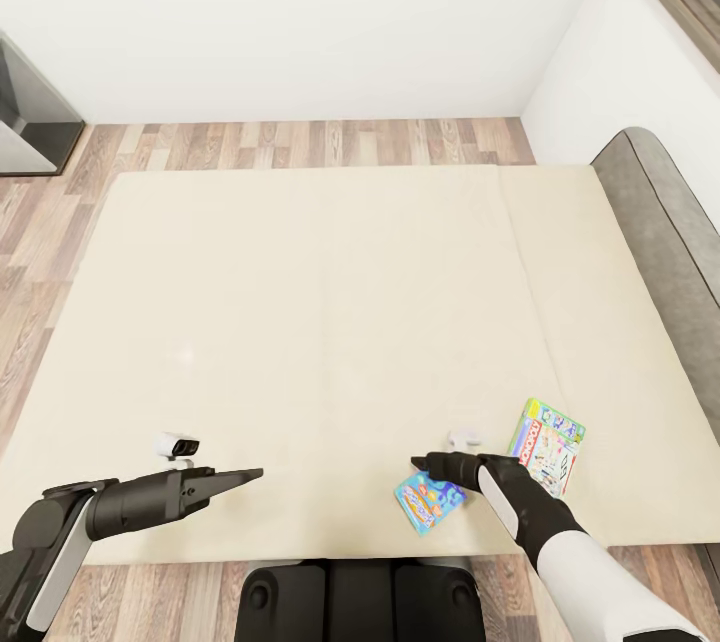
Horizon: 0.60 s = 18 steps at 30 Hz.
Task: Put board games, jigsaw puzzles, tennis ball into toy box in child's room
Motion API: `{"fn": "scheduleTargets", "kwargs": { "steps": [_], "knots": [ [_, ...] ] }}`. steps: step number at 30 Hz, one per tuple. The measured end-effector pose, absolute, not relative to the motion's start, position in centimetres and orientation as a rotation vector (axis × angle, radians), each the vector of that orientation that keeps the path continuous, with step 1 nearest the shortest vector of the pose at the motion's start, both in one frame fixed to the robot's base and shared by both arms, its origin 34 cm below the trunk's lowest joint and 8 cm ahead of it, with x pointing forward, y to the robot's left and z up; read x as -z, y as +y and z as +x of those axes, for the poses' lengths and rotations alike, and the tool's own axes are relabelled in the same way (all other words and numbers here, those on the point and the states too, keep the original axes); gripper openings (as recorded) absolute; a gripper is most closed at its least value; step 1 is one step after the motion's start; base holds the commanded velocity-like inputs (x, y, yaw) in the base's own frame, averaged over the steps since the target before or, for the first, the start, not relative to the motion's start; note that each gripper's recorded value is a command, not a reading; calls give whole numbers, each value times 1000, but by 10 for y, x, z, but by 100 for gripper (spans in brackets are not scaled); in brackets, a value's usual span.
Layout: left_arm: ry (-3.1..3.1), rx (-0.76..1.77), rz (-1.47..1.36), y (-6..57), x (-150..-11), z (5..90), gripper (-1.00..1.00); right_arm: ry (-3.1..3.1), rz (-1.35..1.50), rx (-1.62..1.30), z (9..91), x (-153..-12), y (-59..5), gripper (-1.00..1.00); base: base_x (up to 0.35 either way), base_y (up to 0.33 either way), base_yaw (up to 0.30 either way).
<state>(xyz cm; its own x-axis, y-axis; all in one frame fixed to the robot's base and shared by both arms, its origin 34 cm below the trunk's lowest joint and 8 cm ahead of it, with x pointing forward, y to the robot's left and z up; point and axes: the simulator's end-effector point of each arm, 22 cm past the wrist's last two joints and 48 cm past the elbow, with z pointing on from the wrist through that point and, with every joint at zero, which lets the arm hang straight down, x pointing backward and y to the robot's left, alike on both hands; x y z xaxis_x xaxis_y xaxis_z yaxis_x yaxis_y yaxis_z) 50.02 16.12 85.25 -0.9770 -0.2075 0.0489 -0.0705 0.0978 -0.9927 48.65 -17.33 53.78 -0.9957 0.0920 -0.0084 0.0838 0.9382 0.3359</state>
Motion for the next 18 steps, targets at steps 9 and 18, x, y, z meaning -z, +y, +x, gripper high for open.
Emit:
{"fn": "scheduleTargets", "kwargs": {
  "steps": [9, 18],
  "knots": [
    [2248, 2022, -287, 162, -852, 500, 100, 3082, 151, -546, 483, -538, -172, 100, 0, 0, 0],
    [2248, 2022, -287, 162, -852, 501, 100, 3154, 172, -557, 467, -538, -172, 100, 0, 0, 0]
  ]
}}
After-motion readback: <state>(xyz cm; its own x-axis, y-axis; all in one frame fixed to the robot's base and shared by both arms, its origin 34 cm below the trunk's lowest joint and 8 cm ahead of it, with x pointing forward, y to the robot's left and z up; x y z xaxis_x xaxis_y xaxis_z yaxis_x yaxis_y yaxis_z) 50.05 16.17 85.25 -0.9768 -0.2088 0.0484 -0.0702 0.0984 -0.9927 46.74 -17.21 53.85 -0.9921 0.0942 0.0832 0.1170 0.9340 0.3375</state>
